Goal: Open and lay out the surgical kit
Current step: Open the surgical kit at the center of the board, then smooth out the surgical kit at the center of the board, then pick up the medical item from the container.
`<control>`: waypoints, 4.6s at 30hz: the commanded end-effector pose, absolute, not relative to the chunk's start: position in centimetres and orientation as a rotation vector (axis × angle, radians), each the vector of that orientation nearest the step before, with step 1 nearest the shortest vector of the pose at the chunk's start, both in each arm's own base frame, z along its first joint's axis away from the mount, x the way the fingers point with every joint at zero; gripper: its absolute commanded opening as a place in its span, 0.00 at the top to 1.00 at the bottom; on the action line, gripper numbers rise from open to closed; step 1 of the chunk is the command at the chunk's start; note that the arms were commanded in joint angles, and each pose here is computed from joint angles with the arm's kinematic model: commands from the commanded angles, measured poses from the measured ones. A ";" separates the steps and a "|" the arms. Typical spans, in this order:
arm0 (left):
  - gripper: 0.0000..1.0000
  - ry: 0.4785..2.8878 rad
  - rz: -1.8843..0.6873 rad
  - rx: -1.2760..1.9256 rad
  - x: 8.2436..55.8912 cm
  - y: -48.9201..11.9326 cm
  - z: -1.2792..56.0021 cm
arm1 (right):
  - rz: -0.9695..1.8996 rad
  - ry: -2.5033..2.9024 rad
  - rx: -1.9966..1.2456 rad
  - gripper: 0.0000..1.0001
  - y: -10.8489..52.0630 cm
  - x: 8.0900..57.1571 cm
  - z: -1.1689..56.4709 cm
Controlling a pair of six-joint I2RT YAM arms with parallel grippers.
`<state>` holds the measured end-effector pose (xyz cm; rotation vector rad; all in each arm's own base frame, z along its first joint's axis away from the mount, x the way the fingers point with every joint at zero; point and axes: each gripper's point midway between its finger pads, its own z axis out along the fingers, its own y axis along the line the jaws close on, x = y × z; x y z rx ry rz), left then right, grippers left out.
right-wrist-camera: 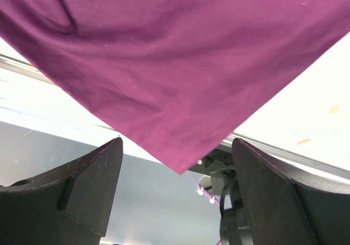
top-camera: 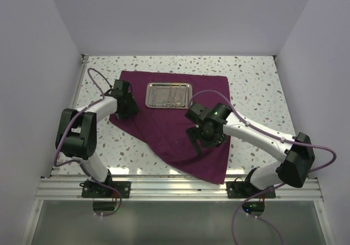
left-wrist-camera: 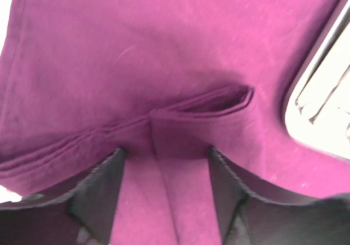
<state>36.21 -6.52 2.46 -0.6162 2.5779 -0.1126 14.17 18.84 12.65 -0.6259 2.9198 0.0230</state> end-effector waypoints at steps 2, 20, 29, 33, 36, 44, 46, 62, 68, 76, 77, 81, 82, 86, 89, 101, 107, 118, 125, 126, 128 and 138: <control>0.39 2.486 -0.176 -0.579 39.7 -7.5 3.6 | -0.027 2.875 -0.548 0.15 17.5 14.8 14.9; 0.75 2.474 -0.203 -0.556 43.0 -8.6 4.7 | -0.086 2.875 -0.583 0.15 18.3 16.2 14.8; 1.00 2.464 -0.254 -0.481 43.2 -9.3 5.4 | -0.111 2.864 -0.565 0.16 17.6 17.6 14.7; 1.00 2.447 -0.256 -0.454 42.4 -9.1 7.0 | -0.095 2.851 -0.528 0.16 17.4 19.2 14.9; 1.00 2.438 -0.258 -0.458 40.8 -8.8 9.1 | -0.067 2.837 -0.468 0.16 17.0 20.9 15.3; 1.00 2.532 -0.099 -0.555 29.9 -5.7 11.7 | -0.068 2.789 -0.302 0.14 15.9 25.2 15.2; 1.00 2.575 -0.030 -0.629 27.1 -4.7 11.3 | -0.050 2.777 -0.262 0.13 15.9 26.1 15.2; 1.00 2.823 -0.001 -0.641 12.5 -3.4 12.4 | 0.125 2.750 0.508 0.09 8.9 37.0 11.6; 0.73 3.015 -0.125 -0.450 11.8 -5.5 11.5 | 0.118 2.748 0.578 0.08 8.3 41.9 9.4; 1.00 3.095 -0.102 -0.396 11.3 -6.4 10.6 | 0.263 2.640 0.684 0.07 8.0 48.7 6.9; 1.00 3.086 -0.069 -0.396 11.5 -6.1 10.6 | 0.246 2.643 0.695 0.07 7.8 49.1 6.7; 1.00 3.091 -0.019 -0.400 11.6 -5.6 10.4 | 0.084 2.617 0.737 0.07 5.8 51.1 5.1; 1.00 3.096 0.025 -0.398 11.7 -5.2 10.1 | 0.074 2.597 0.726 0.07 5.6 52.0 5.3; 1.00 3.111 0.044 -0.395 12.0 -5.2 9.1 | 0.028 2.603 0.727 0.07 5.3 53.4 3.2; 1.00 3.108 0.028 -0.392 12.7 -5.5 9.2 | -0.009 2.637 0.733 0.08 5.1 54.2 0.6; 1.00 2.974 -0.033 -0.388 17.7 -6.6 10.9 | 0.102 2.611 0.715 1.00 7.0 57.7 -3.3; 1.00 2.883 0.014 -0.403 23.0 -5.7 11.1 | 0.100 2.492 0.753 1.00 6.2 61.1 -1.6; 1.00 2.753 0.108 -0.449 32.9 -1.0 9.4 | -0.162 2.364 0.898 0.38 0.2 58.6 3.7; 0.93 2.610 0.066 -0.469 38.7 -0.4 10.8 | 0.022 2.287 0.775 0.11 1.8 57.7 13.5; 0.90 2.552 0.030 -0.464 39.8 -0.7 11.7 | 0.088 2.289 0.737 0.13 3.6 56.9 15.2; 0.71 2.500 -0.063 -0.452 40.7 -1.8 12.5 | 0.198 2.290 0.639 0.16 7.1 56.2 17.0; 0.01 2.461 -0.297 -0.398 38.5 -4.8 11.0 | 0.322 2.481 0.202 0.88 23.9 51.0 15.7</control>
